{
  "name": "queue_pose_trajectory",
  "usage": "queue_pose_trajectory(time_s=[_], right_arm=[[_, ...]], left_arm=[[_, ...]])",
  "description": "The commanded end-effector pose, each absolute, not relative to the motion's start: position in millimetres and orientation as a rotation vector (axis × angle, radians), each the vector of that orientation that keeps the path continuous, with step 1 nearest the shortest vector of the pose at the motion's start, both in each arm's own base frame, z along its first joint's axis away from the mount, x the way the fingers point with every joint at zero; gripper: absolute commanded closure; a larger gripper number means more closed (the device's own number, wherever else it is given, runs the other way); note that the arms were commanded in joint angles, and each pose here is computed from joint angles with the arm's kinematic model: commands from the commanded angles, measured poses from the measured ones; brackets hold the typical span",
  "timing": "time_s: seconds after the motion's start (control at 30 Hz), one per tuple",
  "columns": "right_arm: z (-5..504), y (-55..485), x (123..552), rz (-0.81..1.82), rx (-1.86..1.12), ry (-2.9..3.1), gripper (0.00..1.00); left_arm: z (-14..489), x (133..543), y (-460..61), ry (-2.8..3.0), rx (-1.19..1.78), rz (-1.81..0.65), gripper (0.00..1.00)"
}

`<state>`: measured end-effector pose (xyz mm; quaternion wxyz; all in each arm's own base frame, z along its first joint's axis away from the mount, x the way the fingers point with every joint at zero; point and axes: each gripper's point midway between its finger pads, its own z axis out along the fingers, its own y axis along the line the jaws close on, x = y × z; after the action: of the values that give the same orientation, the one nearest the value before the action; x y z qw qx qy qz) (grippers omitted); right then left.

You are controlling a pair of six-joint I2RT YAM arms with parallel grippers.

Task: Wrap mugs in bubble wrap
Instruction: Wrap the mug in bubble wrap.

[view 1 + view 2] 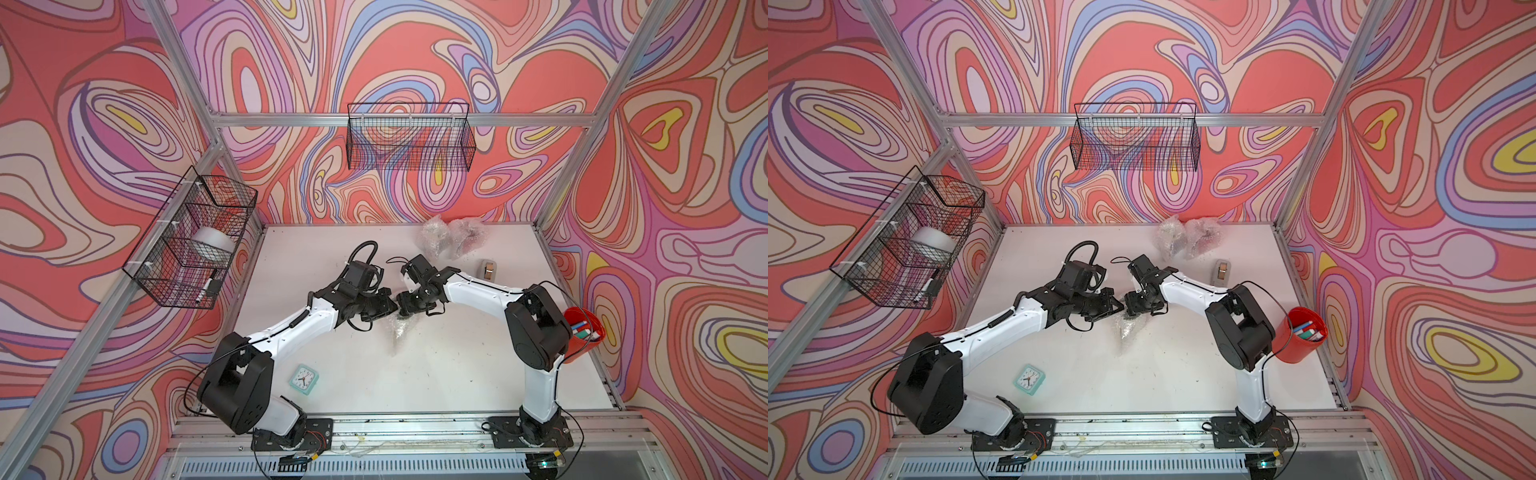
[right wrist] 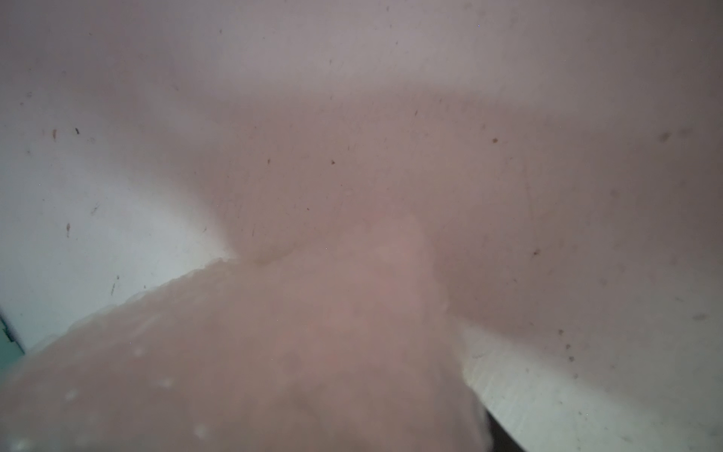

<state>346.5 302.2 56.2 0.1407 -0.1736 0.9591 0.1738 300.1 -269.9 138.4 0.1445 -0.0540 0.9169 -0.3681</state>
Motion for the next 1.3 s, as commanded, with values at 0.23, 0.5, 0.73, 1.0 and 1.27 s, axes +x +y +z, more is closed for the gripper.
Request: queue_pose_trajectory(time_s=[0.23,0.5,0.73,1.0,1.27], right_arm=[[65,307,337,0.586,-0.516,2.754,0.35],[99,278,338,0.463,-0.432,2.682,0.27],[124,272,316,0.595,-0.424,2.568,0.12],[127,295,300,0.791,-0.502,2.517,0.06],[111,310,304,0.797,-0.524,2.542,0.06]], left_arm=[[91,310,-256,2.793,-0.441,-0.825,1.0],[73,307,-256,2.841,-0.52,-0.802,1.0],[70,309,-258,2.866,-0.573,-0.791,1.0],[69,311,-261,2.878,-0.595,-0.795,1.0],[70,311,-261,2.88,-0.606,-0.794,1.0]])
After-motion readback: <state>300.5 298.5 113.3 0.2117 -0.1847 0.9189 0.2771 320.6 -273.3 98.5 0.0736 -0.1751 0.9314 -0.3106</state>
